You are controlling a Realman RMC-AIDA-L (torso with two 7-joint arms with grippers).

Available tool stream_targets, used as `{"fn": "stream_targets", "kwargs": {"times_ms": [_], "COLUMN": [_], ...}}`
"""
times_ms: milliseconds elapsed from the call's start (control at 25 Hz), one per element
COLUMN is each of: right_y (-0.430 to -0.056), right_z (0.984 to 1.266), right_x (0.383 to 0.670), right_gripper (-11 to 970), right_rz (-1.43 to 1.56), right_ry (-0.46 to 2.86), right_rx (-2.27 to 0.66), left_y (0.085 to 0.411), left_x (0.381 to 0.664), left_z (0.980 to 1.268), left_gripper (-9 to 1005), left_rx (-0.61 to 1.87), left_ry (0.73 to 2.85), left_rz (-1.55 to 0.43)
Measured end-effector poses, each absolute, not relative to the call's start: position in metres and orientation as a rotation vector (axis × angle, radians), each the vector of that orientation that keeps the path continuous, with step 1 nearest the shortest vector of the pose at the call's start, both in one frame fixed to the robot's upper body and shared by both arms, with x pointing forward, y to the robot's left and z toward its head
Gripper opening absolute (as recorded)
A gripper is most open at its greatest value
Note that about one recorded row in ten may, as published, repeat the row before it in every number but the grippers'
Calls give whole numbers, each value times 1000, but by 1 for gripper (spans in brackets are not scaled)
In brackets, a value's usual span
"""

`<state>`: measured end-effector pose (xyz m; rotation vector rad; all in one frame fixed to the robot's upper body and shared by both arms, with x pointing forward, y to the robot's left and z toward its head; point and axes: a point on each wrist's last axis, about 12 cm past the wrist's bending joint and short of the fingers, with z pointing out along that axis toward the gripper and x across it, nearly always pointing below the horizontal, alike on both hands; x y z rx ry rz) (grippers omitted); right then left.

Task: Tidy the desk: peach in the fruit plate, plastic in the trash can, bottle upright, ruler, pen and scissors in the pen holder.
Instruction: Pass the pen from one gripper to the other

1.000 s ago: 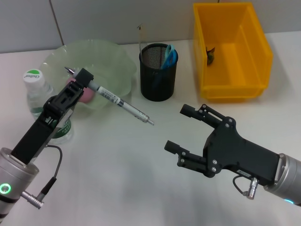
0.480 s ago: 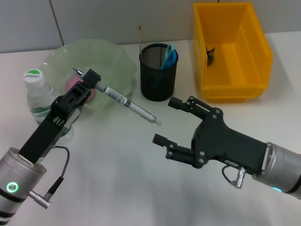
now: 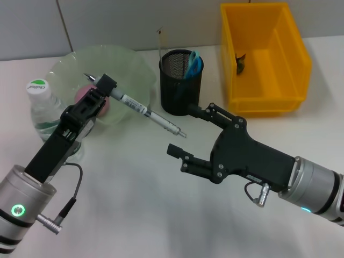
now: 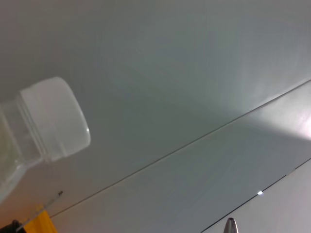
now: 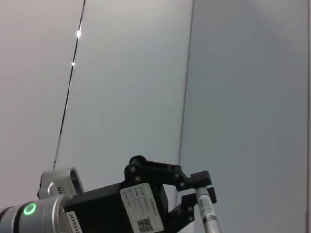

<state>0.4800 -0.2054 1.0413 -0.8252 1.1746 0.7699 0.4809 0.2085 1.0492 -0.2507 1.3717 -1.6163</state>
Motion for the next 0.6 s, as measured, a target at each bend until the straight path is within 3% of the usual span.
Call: {"fn": "stream_targets", "kwargs": {"times_ms": [600], "right_y": [-199], "right_z": [1045], "right_x": [486], "right_gripper": [784], "right_rz": [774], "right_ry": [1167], "right_rx": [-798], "left_y": [207], "left_x": [482], "left_z": [1049], "left_gripper": [137], "left_rx": [-249], "left_ry": [1373], "left_rz": [-1607]}}
